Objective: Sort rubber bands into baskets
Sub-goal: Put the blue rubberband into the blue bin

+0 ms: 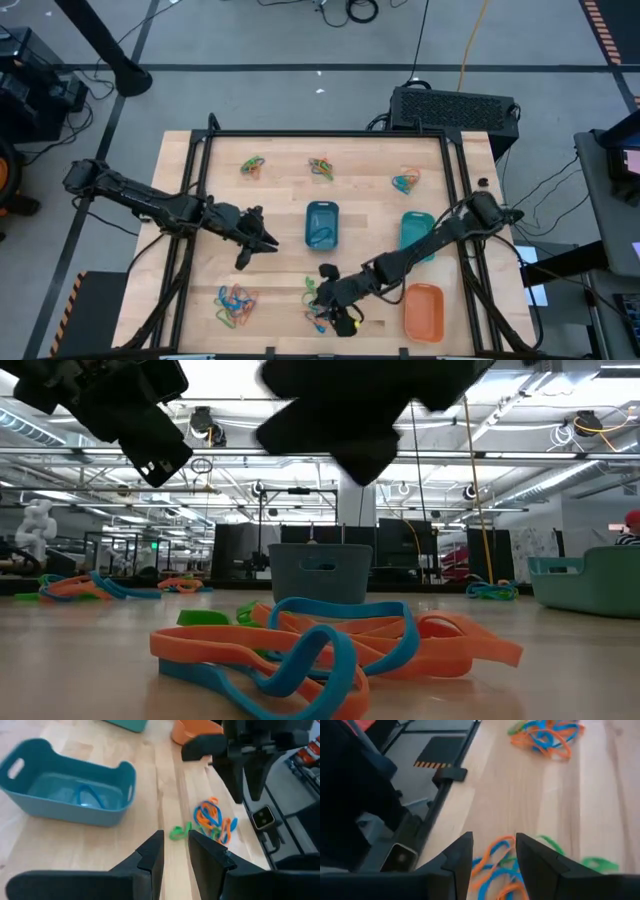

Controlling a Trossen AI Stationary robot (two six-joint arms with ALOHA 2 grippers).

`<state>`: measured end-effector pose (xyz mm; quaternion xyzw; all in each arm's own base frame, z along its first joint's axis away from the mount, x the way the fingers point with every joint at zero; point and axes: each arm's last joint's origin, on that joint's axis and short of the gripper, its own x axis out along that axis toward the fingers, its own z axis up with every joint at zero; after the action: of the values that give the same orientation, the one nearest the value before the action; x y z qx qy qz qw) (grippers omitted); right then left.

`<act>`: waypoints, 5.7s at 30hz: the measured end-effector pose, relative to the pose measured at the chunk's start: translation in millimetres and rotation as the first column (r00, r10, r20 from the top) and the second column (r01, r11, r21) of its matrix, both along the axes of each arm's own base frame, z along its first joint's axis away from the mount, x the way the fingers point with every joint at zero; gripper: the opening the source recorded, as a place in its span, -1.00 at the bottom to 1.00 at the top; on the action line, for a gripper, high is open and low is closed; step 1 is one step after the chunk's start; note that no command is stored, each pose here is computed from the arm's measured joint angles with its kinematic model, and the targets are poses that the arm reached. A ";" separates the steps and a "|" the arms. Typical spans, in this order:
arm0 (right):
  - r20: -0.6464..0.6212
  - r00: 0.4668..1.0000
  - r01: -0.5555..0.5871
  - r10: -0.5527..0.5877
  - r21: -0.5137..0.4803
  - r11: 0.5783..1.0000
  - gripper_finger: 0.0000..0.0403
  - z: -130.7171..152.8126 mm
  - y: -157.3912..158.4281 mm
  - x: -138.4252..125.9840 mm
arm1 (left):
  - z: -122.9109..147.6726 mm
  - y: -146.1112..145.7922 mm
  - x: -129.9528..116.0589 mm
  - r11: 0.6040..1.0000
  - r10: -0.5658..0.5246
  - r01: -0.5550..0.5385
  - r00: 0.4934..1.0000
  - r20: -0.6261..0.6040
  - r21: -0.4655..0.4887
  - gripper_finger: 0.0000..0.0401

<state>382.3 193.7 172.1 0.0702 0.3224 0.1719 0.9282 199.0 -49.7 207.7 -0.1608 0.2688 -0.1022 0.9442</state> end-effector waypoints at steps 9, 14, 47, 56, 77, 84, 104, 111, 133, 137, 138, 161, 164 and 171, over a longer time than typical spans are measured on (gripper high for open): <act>-0.034 0.999 -0.043 0.039 -0.113 0.993 -0.30 -34.2 9.0 15.4 | -1.8 -7.9 -1.1 0.999 -0.037 0.037 0.999 -0.009 0.001 -0.53; -0.067 0.997 -0.052 0.043 -0.132 0.990 -0.30 -42.6 8.0 14.6 | -1.4 -8.8 -1.1 0.999 -0.037 0.037 0.999 -0.003 0.003 -0.53; -0.105 0.981 -0.173 0.160 -0.132 0.976 -0.30 -44.7 43.2 -8.2 | -1.5 -5.5 -0.1 0.996 0.043 -0.044 0.999 0.017 0.072 -0.53; -0.097 0.981 -0.183 0.170 -0.148 0.972 -0.30 -45.7 42.5 -7.3 | -1.5 -5.5 -0.1 0.996 0.043 -0.044 0.999 0.017 0.071 -0.53; -0.047 0.989 -0.146 0.141 -0.136 0.980 -0.43 -64.7 46.0 0.2 | -1.7 -5.5 -0.2 0.996 0.043 -0.044 0.999 0.016 0.072 -0.53; -0.056 0.991 -0.123 0.118 -0.108 0.987 -0.68 -63.9 46.1 0.2 | -1.7 -5.5 -0.2 0.996 0.043 -0.044 0.999 0.016 0.072 -0.53; -0.007 1.000 -0.009 0.010 0.092 0.996 -0.99 -30.8 45.6 3.6 | -1.7 -5.5 -0.2 0.995 0.033 -0.035 0.999 0.021 0.090 -0.53; -0.145 0.981 0.168 -0.127 0.324 0.931 -0.99 -15.5 40.3 3.9 | -1.7 -5.4 -0.2 0.995 0.036 -0.038 0.999 0.022 0.092 -0.53; -0.143 0.989 0.083 -0.042 0.293 0.952 -0.90 -14.7 8.0 19.0 | -1.6 -5.4 -0.2 0.995 0.037 -0.039 0.999 0.022 0.089 -0.53; -0.142 0.989 0.087 -0.047 0.292 0.952 -0.97 -14.7 2.7 21.7 | -1.7 -5.5 -0.2 0.995 0.036 -0.038 0.999 0.021 0.089 -0.53; -0.148 0.988 0.079 -0.035 0.302 0.950 -0.95 -14.6 2.8 21.6 | -1.6 -5.4 -0.2 0.995 0.037 -0.038 0.999 0.022 0.089 -0.53; -0.013 0.970 -0.241 0.242 0.077 0.968 -0.17 -39.9 38.2 51.6 | -2.2 -5.5 -0.6 0.996 0.031 -0.033 0.999 0.013 0.088 -0.53; -0.017 0.975 -0.222 0.222 0.026 0.975 -0.16 -50.7 40.2 63.0 | -2.3 -5.5 -0.6 0.996 0.033 -0.034 0.999 0.012 0.084 -0.53; -0.028 0.976 -0.216 0.217 0.009 0.976 -0.23 -54.2 40.3 63.8 | -2.4 -6.3 -0.9 0.998 0.020 -0.020 1.000 0.002 0.054 -0.53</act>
<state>446.1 234.0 117.9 0.0399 0.3409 0.2719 0.8990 198.1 -56.0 205.3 -0.1376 0.2693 -0.0857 0.9493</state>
